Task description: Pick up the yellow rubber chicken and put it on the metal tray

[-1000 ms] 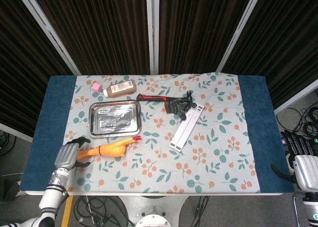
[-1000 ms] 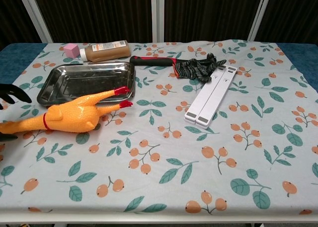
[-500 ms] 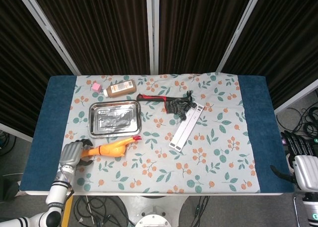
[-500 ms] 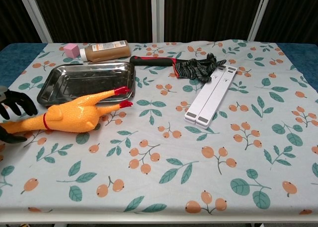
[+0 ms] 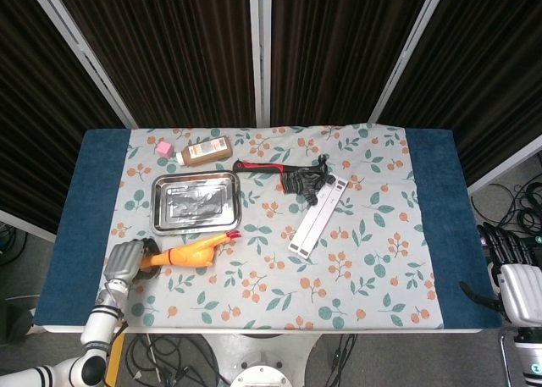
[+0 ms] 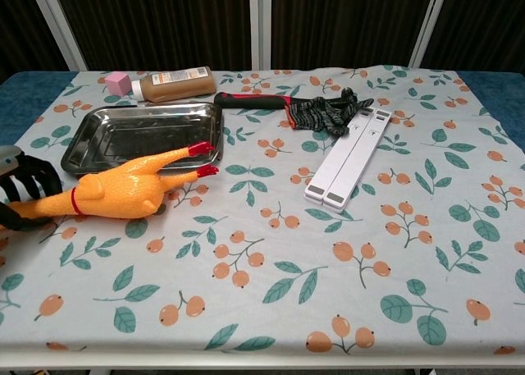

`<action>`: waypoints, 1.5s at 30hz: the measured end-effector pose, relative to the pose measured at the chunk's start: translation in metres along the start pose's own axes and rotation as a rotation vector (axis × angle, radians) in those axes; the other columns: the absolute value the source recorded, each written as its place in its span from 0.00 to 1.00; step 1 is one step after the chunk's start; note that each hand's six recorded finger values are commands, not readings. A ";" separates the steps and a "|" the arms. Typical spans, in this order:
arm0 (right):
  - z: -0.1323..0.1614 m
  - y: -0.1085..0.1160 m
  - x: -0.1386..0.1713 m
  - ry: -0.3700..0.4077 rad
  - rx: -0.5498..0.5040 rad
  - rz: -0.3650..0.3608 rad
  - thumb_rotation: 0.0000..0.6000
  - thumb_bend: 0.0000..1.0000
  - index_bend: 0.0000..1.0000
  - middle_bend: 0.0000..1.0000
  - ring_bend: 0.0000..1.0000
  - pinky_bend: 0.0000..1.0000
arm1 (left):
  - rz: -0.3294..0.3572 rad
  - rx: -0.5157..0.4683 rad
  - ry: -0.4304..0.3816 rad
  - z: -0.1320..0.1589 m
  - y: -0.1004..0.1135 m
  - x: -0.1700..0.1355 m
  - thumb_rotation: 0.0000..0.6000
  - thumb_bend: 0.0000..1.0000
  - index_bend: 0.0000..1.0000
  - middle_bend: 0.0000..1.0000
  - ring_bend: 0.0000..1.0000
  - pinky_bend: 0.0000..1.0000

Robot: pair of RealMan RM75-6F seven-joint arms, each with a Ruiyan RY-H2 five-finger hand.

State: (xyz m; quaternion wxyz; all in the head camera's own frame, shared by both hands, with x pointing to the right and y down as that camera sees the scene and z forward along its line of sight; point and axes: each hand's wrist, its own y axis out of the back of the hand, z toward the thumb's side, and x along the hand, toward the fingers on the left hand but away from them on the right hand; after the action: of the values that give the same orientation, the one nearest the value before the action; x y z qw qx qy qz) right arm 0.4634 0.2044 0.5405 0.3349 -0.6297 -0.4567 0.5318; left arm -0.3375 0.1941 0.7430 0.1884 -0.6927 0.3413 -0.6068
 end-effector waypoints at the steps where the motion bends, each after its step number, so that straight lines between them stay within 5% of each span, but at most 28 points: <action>1: 0.000 0.000 0.000 0.000 0.000 0.001 1.00 0.10 0.00 0.04 0.00 0.01 | -0.001 -0.008 -0.002 -0.001 0.000 0.000 1.00 0.40 0.57 0.57 0.47 0.50; 10: 0.006 0.000 -0.001 0.011 0.005 0.003 1.00 0.10 0.00 0.04 0.00 0.01 | -0.009 -0.084 -0.069 0.000 0.000 -0.001 1.00 0.63 0.72 0.72 0.63 0.70; 18: 0.018 0.005 -0.003 0.050 0.004 0.017 1.00 0.10 0.00 0.04 0.00 0.01 | 0.005 -0.151 -0.204 0.003 0.010 -0.010 1.00 0.67 0.77 0.77 0.68 0.74; 24: 0.042 0.010 -0.010 0.134 0.005 0.047 1.00 0.10 0.00 0.05 0.00 0.01 | 0.022 -0.150 -0.361 0.010 0.037 -0.026 1.00 0.67 0.77 0.78 0.68 0.74; 35: 0.130 0.003 -0.043 0.372 -0.021 0.136 1.00 0.02 0.00 0.11 0.00 0.02 | -0.010 -0.203 -0.571 0.080 0.074 -0.030 1.00 0.67 0.78 0.78 0.68 0.74; 45: 0.207 -0.015 -0.083 0.472 0.068 0.148 1.00 0.00 0.00 0.19 0.00 0.09 | -0.039 -0.163 -0.606 0.143 0.092 -0.005 1.00 0.67 0.78 0.78 0.68 0.74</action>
State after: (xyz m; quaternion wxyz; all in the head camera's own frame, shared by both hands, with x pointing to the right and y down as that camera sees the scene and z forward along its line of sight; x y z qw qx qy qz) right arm 0.2567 0.1194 0.5404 0.4134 -0.7565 -0.3000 0.4083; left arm -0.2211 0.1113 0.6495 0.2136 -0.8613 0.3036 -0.3469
